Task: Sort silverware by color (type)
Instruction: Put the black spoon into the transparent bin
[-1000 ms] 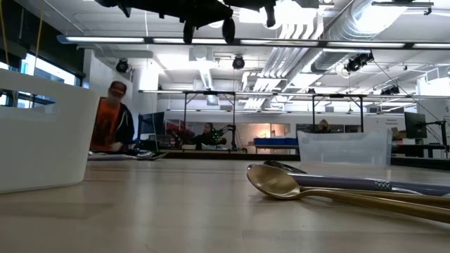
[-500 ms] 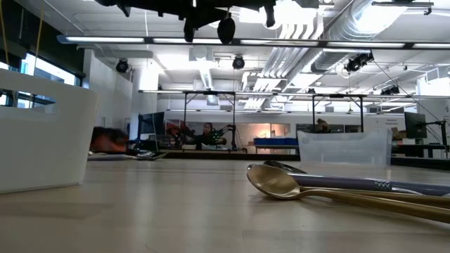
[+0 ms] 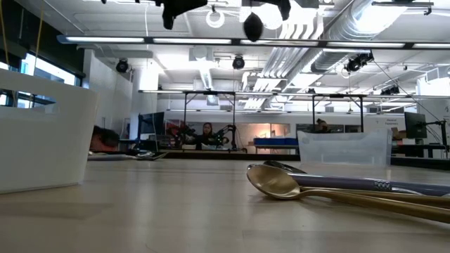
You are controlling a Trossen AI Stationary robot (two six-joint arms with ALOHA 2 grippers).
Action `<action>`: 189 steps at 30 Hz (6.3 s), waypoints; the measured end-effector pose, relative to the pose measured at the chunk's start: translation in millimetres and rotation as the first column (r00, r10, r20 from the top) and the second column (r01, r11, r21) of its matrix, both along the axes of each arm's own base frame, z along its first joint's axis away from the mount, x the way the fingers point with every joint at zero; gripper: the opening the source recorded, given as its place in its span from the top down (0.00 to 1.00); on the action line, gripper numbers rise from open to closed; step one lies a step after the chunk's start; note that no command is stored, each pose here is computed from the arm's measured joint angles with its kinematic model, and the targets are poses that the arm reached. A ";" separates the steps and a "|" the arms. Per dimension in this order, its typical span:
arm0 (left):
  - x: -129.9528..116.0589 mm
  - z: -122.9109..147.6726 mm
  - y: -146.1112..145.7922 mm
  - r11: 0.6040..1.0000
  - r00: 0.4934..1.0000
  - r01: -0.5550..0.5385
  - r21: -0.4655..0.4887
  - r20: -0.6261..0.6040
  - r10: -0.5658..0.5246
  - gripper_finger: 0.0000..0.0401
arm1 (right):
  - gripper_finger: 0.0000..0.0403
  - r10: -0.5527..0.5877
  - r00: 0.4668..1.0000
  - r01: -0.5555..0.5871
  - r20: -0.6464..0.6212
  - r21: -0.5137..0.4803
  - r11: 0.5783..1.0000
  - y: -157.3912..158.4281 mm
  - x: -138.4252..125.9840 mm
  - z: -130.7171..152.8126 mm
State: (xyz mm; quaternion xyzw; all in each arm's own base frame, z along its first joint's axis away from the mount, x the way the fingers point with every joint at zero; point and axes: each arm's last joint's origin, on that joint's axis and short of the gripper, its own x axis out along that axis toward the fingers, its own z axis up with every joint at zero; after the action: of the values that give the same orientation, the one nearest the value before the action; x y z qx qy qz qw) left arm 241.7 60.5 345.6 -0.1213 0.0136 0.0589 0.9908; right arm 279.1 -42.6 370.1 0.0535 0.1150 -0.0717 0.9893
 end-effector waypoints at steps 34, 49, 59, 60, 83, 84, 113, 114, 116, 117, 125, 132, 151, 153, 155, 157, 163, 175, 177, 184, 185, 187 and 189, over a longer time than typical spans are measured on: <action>-21.4 -4.9 -18.8 0.997 0.989 0.059 0.041 0.137 -0.064 0.58 | 1.00 0.005 0.987 -0.028 0.159 0.148 0.989 10.6 -58.5 -28.4; -21.5 -4.6 -18.3 0.998 0.989 0.046 0.040 0.140 -0.052 0.58 | 1.00 -0.355 0.713 0.498 -0.604 0.080 0.864 -87.9 -97.8 -26.5; -21.5 -4.6 -18.2 0.998 0.989 0.045 0.040 0.140 -0.050 0.58 | 1.00 -0.215 0.428 0.610 -0.878 0.105 0.786 -147.4 -99.9 -91.0; -21.5 -4.6 -18.2 0.998 0.989 0.045 0.040 0.140 -0.050 0.58 | 1.00 -0.193 0.405 0.616 -0.894 0.110 0.780 -150.8 -99.2 -97.1; -21.6 -4.5 -18.1 0.998 0.989 0.045 0.040 0.140 -0.050 0.58 | 1.00 -0.010 0.193 0.659 -0.981 0.122 0.742 -185.7 -75.3 -181.3; -21.6 -4.4 -18.1 0.998 0.989 0.045 0.040 0.140 -0.050 0.58 | 1.00 -0.005 0.188 0.660 -0.982 0.123 0.741 -186.6 -74.6 -184.2; -21.6 -4.3 -18.1 0.998 0.989 0.045 0.040 0.140 -0.050 0.58 | 1.00 -0.092 0.188 0.821 -0.978 0.105 0.561 -197.5 -74.8 -192.5; -21.6 -4.3 -18.1 0.998 0.989 0.045 0.040 0.140 -0.050 0.58 | 1.00 -0.094 0.189 0.822 -0.977 0.105 0.559 -197.6 -74.7 -192.5; -21.6 -4.3 -18.1 0.998 0.989 0.045 0.040 0.140 -0.050 0.58 | 1.00 -0.097 0.192 0.822 -0.977 0.106 0.559 -197.9 -74.5 -192.5; -21.6 -4.3 -18.1 0.998 0.989 0.045 0.040 0.140 -0.050 0.58 | 1.00 -0.097 0.192 0.822 -0.977 0.106 0.559 -197.9 -74.5 -192.5; -21.6 -4.3 -18.1 0.998 0.989 0.045 0.040 0.140 -0.050 0.58 | 1.00 -0.090 0.191 0.816 -0.977 0.107 0.568 -198.6 -73.8 -195.0; -21.6 -4.3 -18.1 0.998 0.989 0.045 0.040 0.140 -0.050 0.58 | 1.00 -0.066 0.172 0.801 -0.983 0.100 0.590 -200.9 -72.1 -205.4; -21.6 -4.3 -18.1 0.998 0.989 0.045 0.040 0.140 -0.050 0.58 | 1.00 -0.062 0.180 0.780 -0.982 0.104 0.618 -201.5 -71.6 -205.7; -21.6 -4.3 -18.1 0.998 0.989 0.045 0.040 0.140 -0.050 0.58 | 1.00 -0.062 0.180 0.780 -0.982 0.104 0.618 -201.5 -71.6 -205.8; -21.6 -4.3 -18.1 0.998 0.989 0.045 0.040 0.140 -0.050 0.58 | 1.00 -0.062 0.179 0.780 -0.982 0.104 0.618 -201.5 -71.6 -205.8; -21.6 -4.3 -18.1 0.998 0.989 0.045 0.040 0.140 -0.050 0.58 | 1.00 -0.062 0.180 0.780 -0.982 0.104 0.618 -201.5 -71.6 -205.7; -21.6 -4.3 -18.2 0.998 0.989 0.045 0.040 0.140 -0.050 0.58 | 1.00 -0.062 0.179 0.780 -0.982 0.104 0.618 -201.5 -71.6 -205.8; -21.6 -4.3 -18.1 0.998 0.989 0.045 0.040 0.140 -0.050 0.58 | 0.77 -0.062 0.180 0.780 -0.982 0.104 0.618 -201.5 -71.6 -205.8; -21.6 -4.3 -18.2 0.998 0.989 0.045 0.040 0.140 -0.050 0.58 | 0.72 -0.062 0.180 0.779 -0.982 0.104 0.618 -201.5 -71.6 -205.7; -21.6 -4.3 -18.1 0.998 0.989 0.045 0.040 0.140 -0.050 0.58 | 0.63 -0.059 0.181 0.774 -0.982 0.105 0.624 -201.5 -71.6 -205.8; -21.6 -4.3 -18.2 0.998 0.989 0.045 0.040 0.140 -0.050 0.58 | 0.62 -0.058 0.181 0.770 -0.982 0.105 0.630 -201.5 -71.6 -205.8; -21.6 -4.3 -18.2 0.998 0.989 0.045 0.040 0.140 -0.050 0.58 | 0.62 -0.054 0.183 0.760 -0.982 0.107 0.641 -201.5 -71.6 -205.7; -21.6 -4.3 -18.1 0.998 0.989 0.045 0.040 0.140 -0.050 0.58 | 0.62 -0.052 0.183 0.758 -0.982 0.108 0.643 -201.4 -71.7 -205.7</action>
State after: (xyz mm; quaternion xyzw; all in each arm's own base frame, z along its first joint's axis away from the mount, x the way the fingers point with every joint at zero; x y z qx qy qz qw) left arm 220.1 42.4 341.3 -0.1065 -0.0548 0.0269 0.9924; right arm 207.4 -244.0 164.4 0.3360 0.6524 -0.3298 0.5939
